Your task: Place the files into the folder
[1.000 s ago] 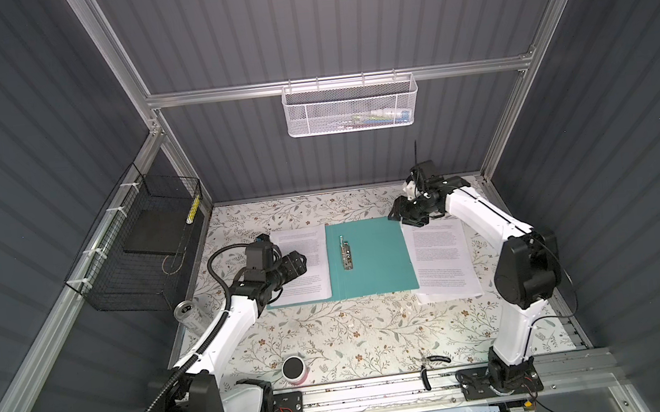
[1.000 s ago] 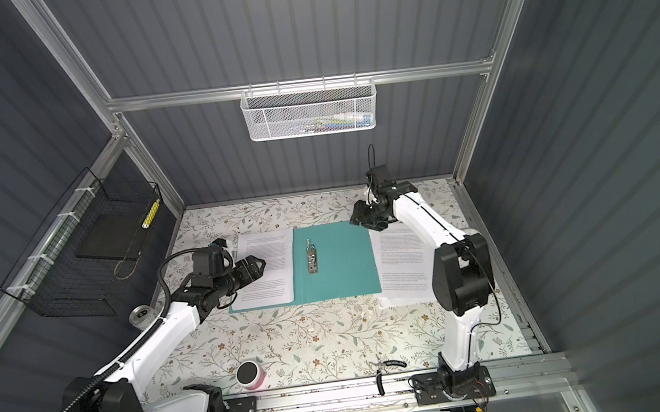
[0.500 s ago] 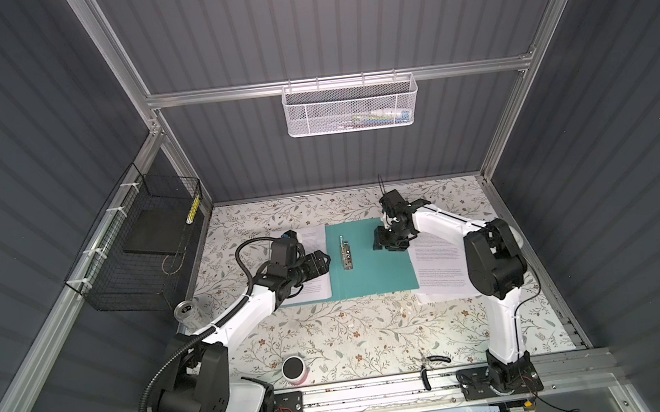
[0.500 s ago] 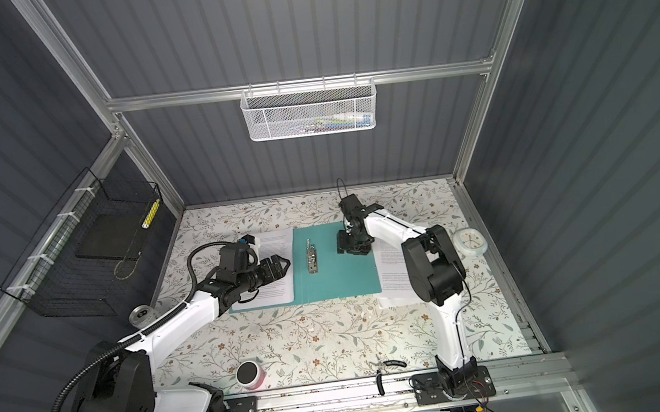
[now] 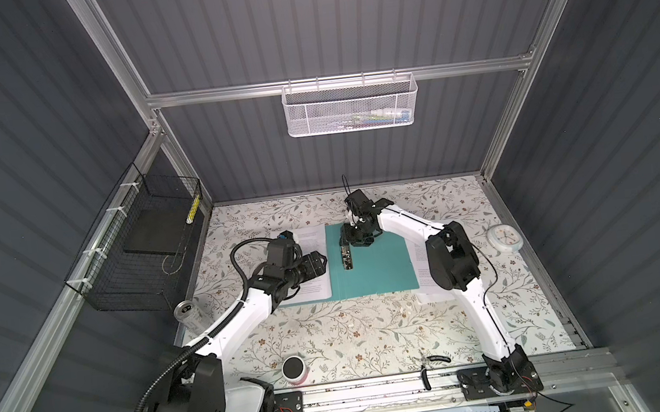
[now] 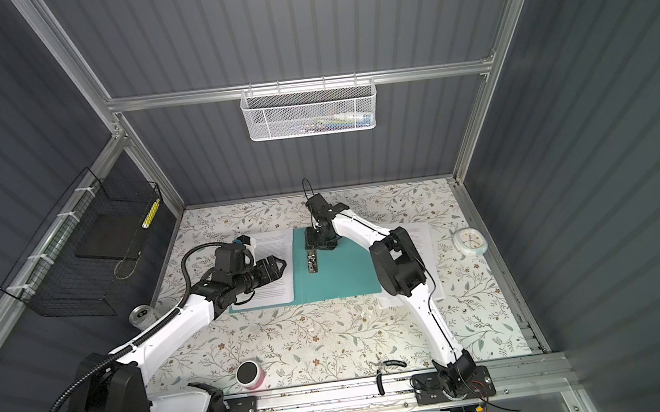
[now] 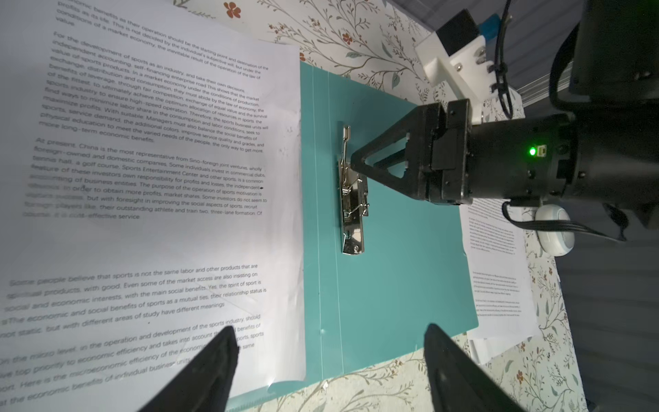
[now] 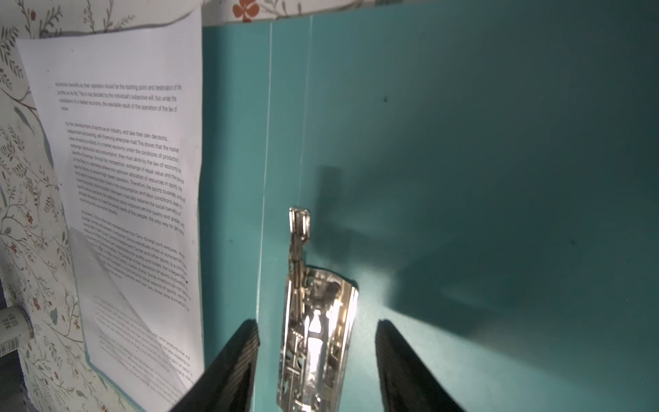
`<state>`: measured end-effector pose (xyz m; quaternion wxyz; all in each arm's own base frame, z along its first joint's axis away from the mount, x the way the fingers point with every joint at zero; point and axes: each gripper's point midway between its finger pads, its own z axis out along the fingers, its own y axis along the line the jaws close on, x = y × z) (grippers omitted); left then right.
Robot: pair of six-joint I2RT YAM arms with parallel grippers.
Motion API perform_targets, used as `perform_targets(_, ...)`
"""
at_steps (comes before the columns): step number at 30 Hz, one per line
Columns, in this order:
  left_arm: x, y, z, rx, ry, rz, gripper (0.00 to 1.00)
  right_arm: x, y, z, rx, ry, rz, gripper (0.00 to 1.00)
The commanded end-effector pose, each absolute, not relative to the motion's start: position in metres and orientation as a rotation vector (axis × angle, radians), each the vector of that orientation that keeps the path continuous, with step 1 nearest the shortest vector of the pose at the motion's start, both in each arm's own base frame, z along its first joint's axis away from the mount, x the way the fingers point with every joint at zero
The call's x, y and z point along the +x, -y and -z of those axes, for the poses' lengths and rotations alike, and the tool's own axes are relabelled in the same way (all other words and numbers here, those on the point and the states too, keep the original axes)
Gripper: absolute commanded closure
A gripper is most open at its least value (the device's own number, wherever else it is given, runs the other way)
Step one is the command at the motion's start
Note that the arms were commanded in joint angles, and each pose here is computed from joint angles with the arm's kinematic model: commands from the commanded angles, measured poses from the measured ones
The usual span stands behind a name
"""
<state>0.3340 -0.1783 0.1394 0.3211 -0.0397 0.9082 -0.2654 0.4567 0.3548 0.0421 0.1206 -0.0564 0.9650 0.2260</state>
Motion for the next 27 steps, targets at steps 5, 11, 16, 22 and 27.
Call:
perform_targets(5,0.33,0.172,-0.146,-0.081,-2.383,0.665,0.18,0.441,-0.376,-0.043,-0.179,-2.856,-0.716,0.45)
perform_targets(11,0.327,0.17,-0.145,-0.081,-2.384,0.653,0.18,0.427,-0.388,-0.045,-0.184,-2.862,-0.735,0.45)
perform_targets(16,0.326,0.169,-0.142,-0.08,-2.391,0.65,0.18,0.418,-0.396,-0.042,-0.184,-2.878,-0.761,0.46)
perform_targets(22,0.326,0.169,-0.14,-0.081,-2.393,0.647,0.18,0.406,-0.401,-0.039,-0.17,-2.905,-0.754,0.46)
perform_targets(27,0.328,0.17,-0.138,-0.072,-2.399,0.646,0.18,0.391,-0.401,-0.044,-0.156,-2.916,-0.769,0.46)
